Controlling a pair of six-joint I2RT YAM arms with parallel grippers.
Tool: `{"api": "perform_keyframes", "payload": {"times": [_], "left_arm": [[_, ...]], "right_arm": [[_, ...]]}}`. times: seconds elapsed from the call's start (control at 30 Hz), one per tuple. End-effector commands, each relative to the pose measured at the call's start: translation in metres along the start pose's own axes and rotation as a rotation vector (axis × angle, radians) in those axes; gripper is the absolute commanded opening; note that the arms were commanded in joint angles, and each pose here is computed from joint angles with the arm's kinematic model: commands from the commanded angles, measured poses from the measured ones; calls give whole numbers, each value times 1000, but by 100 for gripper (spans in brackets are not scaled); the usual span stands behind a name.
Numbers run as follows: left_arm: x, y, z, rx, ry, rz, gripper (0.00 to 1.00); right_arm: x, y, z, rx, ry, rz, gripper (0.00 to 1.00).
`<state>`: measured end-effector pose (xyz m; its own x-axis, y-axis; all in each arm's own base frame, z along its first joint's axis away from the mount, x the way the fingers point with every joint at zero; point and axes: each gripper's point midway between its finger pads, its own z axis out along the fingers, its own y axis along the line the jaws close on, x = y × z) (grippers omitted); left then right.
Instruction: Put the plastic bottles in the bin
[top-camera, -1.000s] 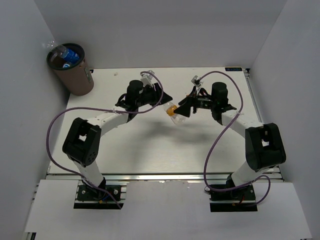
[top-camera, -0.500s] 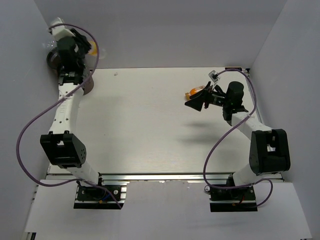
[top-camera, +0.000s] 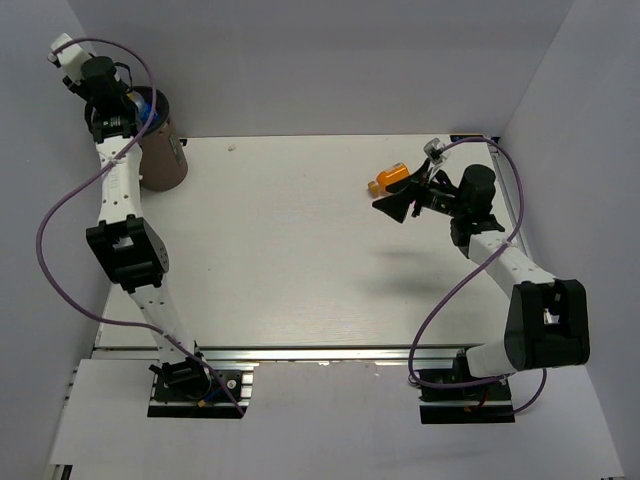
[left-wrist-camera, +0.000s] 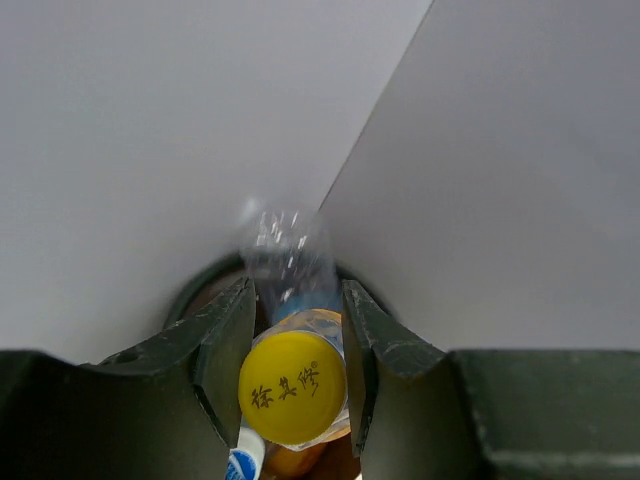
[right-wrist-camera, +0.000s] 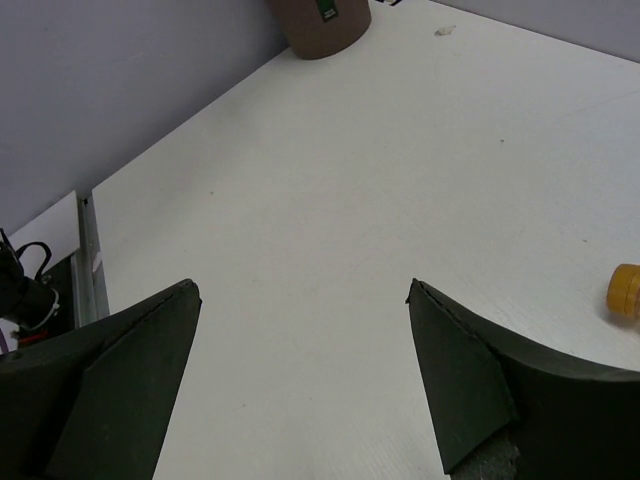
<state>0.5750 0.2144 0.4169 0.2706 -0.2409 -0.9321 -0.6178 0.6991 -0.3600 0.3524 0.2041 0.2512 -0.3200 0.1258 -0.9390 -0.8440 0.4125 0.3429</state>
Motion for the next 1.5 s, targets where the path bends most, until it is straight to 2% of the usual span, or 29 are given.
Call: {"api": "perform_keyframes", "payload": {"times": [0.0, 0.1, 0.17, 0.23, 0.27, 0.3, 0.4, 0.6, 0.73, 0.77, 0.83, 0.87, 0.9, 0.93, 0.97, 1.0, 1.03, 1.07, 1.1, 1.13, 1.17, 1.2, 1.27, 1.47], "left_arm": [[-2, -6, -5, 9, 14, 13, 0], [18, 0, 1, -11, 46, 21, 0], [30, 3, 2, -19, 73, 36, 27], [41, 5, 4, -24, 95, 50, 62], [43, 5, 4, -21, 101, 54, 94], [43, 5, 4, -18, 102, 52, 98], [33, 0, 2, 3, 89, 40, 98], [-6, -19, -12, 75, 60, -10, 98], [-44, -25, -40, 120, 37, -63, 98], [-49, -24, -46, 121, 44, -79, 98], [-37, -27, -62, 151, 135, -107, 98], [-48, -31, -81, 190, 154, -132, 98], [-39, -43, -98, 266, 226, -164, 98], [6, -36, -110, 276, 332, -144, 98], [-9, -49, -147, 360, 321, -166, 98], [-18, -60, -162, 430, 252, -213, 98], [57, -38, -179, 405, 359, -177, 98], [64, -49, -205, 469, 351, -192, 98], [42, -51, -228, 532, 282, -230, 98], [56, -48, -241, 547, 310, -226, 98], [90, -35, -253, 533, 375, -203, 98], [91, -38, -270, 565, 385, -222, 98], [123, -32, -287, 588, 447, -206, 98], [167, -39, -294, 627, 546, -175, 98]], "right_arm": [[0, -7, -3, 47, -3, -33, 89], [3, -10, -1, 45, 7, -17, 89], [6, -13, 0, 43, 14, -1, 89], [8, -17, 2, 54, 18, 15, 89], [9, -20, 2, 62, 20, 21, 89], [10, -22, 3, 73, 26, 31, 90], [13, -41, 4, 167, 38, 84, 89], [26, -111, -14, 591, 32, 233, 89], [40, -142, -30, 833, 18, 356, 89], [42, -147, -32, 872, 16, 384, 89], [45, -162, -37, 997, -21, 466, 89], [45, -166, -36, 1019, -38, 487, 89], [45, -171, -32, 1048, -52, 511, 89], [43, -172, -27, 1053, -86, 553, 89], [45, -171, -20, 1060, -92, 563, 89], [46, -180, -19, 1108, -104, 572, 90], [48, -181, -15, 1119, -111, 599, 89], [50, -181, -9, 1124, -103, 610, 89], [60, -188, -8, 1160, -83, 623, 89], [56, -190, -4, 1175, -92, 634, 89], [63, -190, -3, 1208, -73, 641, 89], [71, -200, -8, 1273, -76, 634, 89], [65, -205, -4, 1303, -96, 659, 89], [72, -229, 0, 1434, -117, 707, 89]]}}
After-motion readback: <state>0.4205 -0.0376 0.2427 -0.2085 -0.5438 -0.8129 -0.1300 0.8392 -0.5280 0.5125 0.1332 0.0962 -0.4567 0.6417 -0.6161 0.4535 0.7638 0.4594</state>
